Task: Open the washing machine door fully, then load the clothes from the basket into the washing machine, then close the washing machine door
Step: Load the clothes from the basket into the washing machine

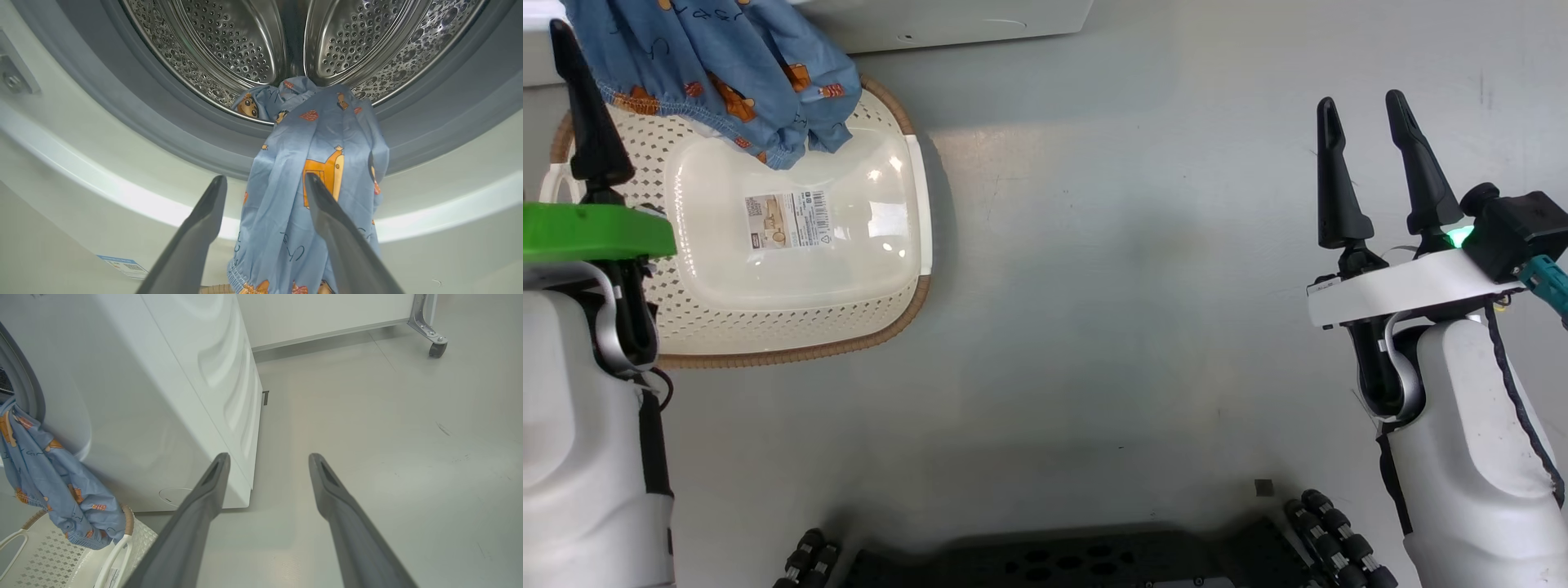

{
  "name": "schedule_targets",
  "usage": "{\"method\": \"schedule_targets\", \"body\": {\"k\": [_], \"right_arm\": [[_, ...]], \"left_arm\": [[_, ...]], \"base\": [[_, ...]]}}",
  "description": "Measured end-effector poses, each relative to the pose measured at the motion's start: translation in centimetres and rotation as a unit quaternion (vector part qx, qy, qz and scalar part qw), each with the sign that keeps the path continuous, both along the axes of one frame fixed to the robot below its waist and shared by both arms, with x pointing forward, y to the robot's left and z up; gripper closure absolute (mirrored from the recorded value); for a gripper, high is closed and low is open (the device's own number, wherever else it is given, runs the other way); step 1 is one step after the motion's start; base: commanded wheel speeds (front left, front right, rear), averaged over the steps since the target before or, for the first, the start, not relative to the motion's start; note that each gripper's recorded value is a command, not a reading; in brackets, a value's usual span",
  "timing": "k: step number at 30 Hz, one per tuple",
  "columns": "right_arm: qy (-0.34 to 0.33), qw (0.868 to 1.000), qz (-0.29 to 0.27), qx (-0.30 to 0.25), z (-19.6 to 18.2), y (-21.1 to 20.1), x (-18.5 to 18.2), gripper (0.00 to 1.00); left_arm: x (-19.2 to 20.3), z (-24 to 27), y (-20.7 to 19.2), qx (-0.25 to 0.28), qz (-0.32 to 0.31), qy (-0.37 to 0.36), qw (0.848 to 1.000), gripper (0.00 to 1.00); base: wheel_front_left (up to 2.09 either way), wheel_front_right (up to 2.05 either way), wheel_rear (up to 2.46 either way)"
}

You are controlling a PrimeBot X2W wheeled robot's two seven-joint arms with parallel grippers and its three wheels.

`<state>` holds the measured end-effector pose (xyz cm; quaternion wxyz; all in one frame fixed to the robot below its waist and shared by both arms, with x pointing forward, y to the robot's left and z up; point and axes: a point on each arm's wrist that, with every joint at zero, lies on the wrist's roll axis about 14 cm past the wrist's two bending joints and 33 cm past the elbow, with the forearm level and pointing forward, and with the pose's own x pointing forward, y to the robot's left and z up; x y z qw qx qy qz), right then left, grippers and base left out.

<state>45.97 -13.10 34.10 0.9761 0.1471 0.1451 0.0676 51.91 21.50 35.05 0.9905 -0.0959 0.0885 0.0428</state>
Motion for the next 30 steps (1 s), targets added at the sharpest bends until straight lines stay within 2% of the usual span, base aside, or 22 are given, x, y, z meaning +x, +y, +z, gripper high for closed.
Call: {"method": "schedule_targets", "body": {"k": [10, 30], "right_arm": [[0.002, 1.000, 0.007, 0.001, -0.2, 0.4, -0.1, 0.00], [0.007, 1.000, 0.005, -0.002, -0.5, 0.1, -0.3, 0.00]], "left_arm": [[-1.8, -1.2, -1.1, -0.013, -0.001, 0.020, 1.000, 0.00], [-7.0, -5.6, -0.9, 0.000, -0.005, 0.110, 0.994, 0.00]], "base": [[0.00, 0.00, 0.00], [0.00, 0.00, 0.00]]}}
